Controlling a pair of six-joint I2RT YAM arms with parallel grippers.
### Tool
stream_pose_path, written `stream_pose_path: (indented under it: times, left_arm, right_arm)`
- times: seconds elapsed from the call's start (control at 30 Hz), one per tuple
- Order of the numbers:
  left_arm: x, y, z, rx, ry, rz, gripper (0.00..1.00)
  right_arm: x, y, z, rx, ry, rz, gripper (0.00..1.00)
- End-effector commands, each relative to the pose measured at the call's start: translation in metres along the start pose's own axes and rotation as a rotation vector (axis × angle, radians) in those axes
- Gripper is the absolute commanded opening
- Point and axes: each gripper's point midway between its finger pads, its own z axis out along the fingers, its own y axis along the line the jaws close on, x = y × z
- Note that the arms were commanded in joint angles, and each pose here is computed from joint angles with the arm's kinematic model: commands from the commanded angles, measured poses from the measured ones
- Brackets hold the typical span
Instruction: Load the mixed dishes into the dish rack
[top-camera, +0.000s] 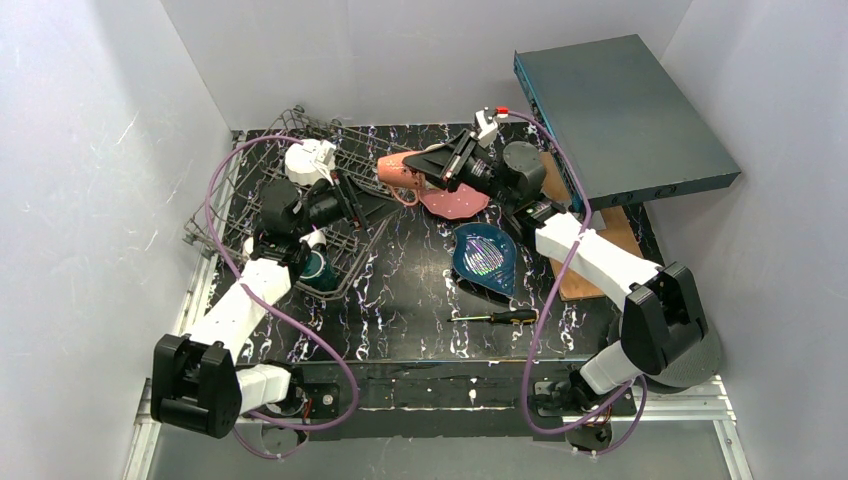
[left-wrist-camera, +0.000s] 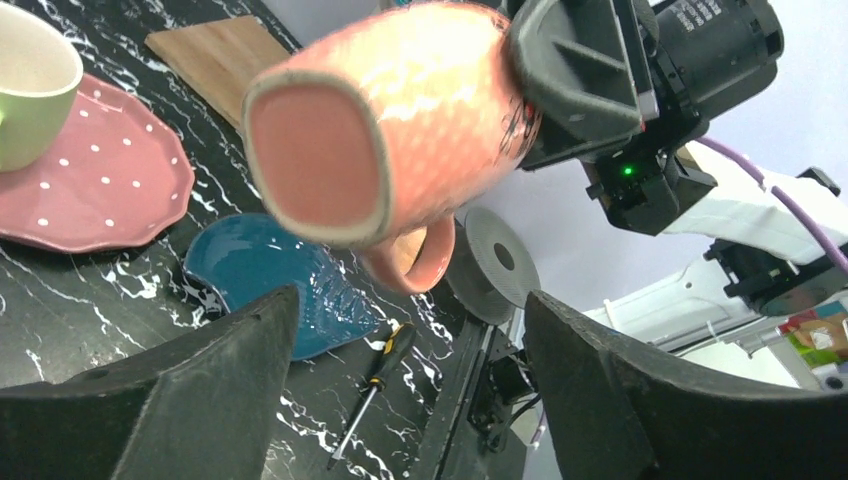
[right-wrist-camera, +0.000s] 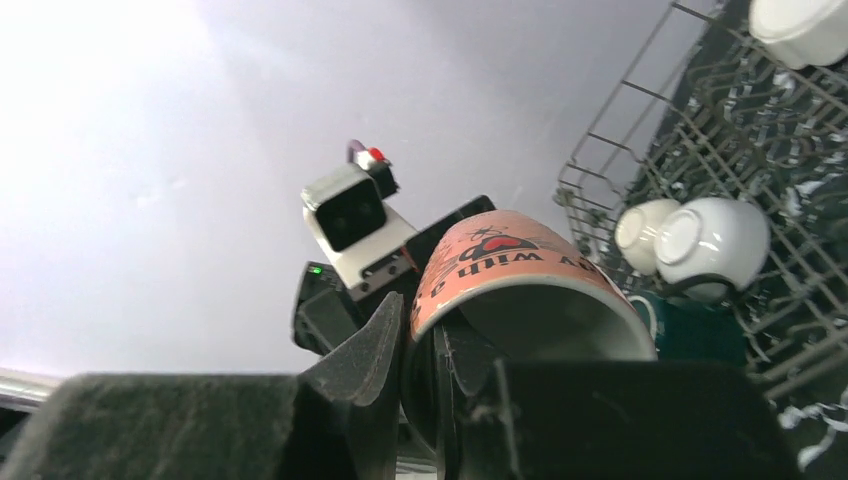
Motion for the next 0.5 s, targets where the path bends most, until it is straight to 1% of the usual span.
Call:
stream_pose_path:
  times: [0.0,0.07,0.1,0.27,0.37,0.47]
  left_arm:
    - [-0.008,-0.012,-0.004,0.074,-0.029,0.005,0.74]
    - [-0.012,-0.016,-0.004,0.115,-0.045,-0.002,0.66]
    - [-0.013,-0.017,-0.004,0.135,-0.047,-0.013,0.64]
    - [-0.020,-0.019,-0.002,0.226,-0.044,-0.102,0.59]
    - [-0.026,-0.020,-0.002,0.274,-0.049,-0.127,0.57]
    - [-0.026,-0.023,-0.002,0.285,-0.034,-0.121,0.51]
  right_arm:
    - [-0.015,0.068,-0.005,-0.240,-0.069,0.042,0.01]
    - [-0.013,0.068,-0.004,-0.263,-0.076,0.058,0.01]
    - [-0.013,0.067,-0.002,-0.269,-0.078,0.060,0.01]
    - [-0.011,0.067,0.007,-0.303,-0.068,0.099,0.01]
    - [-0.006,0.067,0.011,-0.316,-0.042,0.114,0.01]
    - [-0.002,0.065,0.013,-0.323,-0.035,0.114,0.01]
